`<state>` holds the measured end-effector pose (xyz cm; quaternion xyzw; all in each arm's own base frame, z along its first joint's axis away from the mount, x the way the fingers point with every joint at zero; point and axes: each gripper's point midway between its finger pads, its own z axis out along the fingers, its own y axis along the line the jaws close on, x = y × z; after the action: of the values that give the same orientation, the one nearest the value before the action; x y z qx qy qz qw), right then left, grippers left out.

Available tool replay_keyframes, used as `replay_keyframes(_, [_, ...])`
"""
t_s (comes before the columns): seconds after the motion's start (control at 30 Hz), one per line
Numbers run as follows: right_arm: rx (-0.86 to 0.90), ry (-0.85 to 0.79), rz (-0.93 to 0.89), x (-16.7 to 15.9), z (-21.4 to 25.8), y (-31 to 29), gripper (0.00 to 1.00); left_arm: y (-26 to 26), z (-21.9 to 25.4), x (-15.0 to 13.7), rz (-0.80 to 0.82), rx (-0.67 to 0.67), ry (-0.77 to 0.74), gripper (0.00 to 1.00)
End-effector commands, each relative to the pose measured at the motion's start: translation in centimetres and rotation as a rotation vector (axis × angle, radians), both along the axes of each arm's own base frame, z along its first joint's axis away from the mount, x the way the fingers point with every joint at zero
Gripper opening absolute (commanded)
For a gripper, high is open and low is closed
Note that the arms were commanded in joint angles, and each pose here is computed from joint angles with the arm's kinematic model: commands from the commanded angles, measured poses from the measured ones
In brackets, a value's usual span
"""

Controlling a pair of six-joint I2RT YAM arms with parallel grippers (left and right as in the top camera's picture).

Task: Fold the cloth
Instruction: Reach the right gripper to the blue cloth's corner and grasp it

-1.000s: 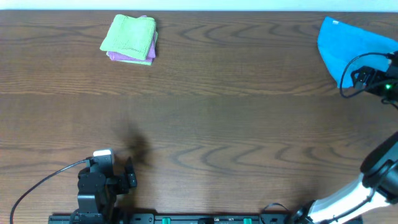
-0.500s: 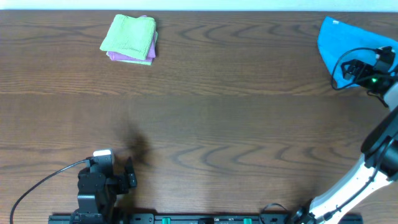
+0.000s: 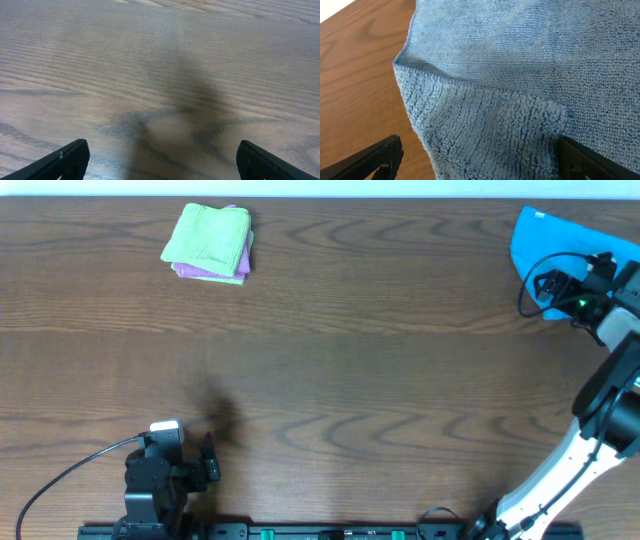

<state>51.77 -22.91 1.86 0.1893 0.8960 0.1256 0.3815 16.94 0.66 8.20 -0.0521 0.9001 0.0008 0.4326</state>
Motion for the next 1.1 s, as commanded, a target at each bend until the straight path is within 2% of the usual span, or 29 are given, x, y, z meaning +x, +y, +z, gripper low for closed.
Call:
replay_keyframes(0.0, [0.002,0.044,-0.081,0.1,-1.5,-0.6,0.98,0.1,-2.1,-0.8,-0.001,0.005,0.072,0.95])
replay_keyframes(0.07, [0.007,0.041,-0.118,0.2,-1.4,-1.0,0.96,0.1,-2.1,-0.8,-0.001,0.005,0.072,0.95])
replay_keyframes(0.17, [0.043,0.03,-0.143,0.4,-1.1,-0.9,0.99,0.1,-2.1,-0.8,-0.001,0.005,0.072,0.95])
replay_keyframes(0.33, [0.116,-0.045,-0.044,1.7,1.3,1.3,0.99,0.1,-2.1,-0.8,-0.001,0.005,0.072,0.95])
replay_keyframes(0.43, [0.153,-0.05,-0.052,2.0,2.1,1.7,0.96,0.1,-2.1,-0.8,-0.001,0.005,0.072,0.95])
replay_keyframes(0.73, [0.127,-0.061,-0.052,1.5,5.6,1.8,0.94,0.1,-2.1,-0.8,-0.001,0.005,0.072,0.95])
replay_keyframes(0.77, [0.113,-0.045,-0.071,1.3,5.3,1.5,0.92,0.1,-2.1,-0.8,-0.001,0.005,0.072,0.95])
replay_keyframes(0.87, [0.07,0.006,-0.128,0.8,4.3,0.5,0.73,0.1,-2.1,-0.8,-0.001,0.005,0.072,0.95])
replay_keyframes(0.93, [0.033,0.049,-0.167,0.3,3.5,0.0,0.64,0.1,-2.1,-0.8,-0.001,0.005,0.072,0.95])
replay_keyframes(1.0, [-0.011,0.09,-0.187,-0.3,2.7,-0.5,0.7,0.1,-2.1,-0.8,-0.001,0.005,0.072,0.95])
replay_keyframes(1.07, [-0.051,0.124,-0.188,-0.7,2.1,-0.7,0.69,0.1,-2.1,-0.8,-0.001,0.005,0.072,0.95])
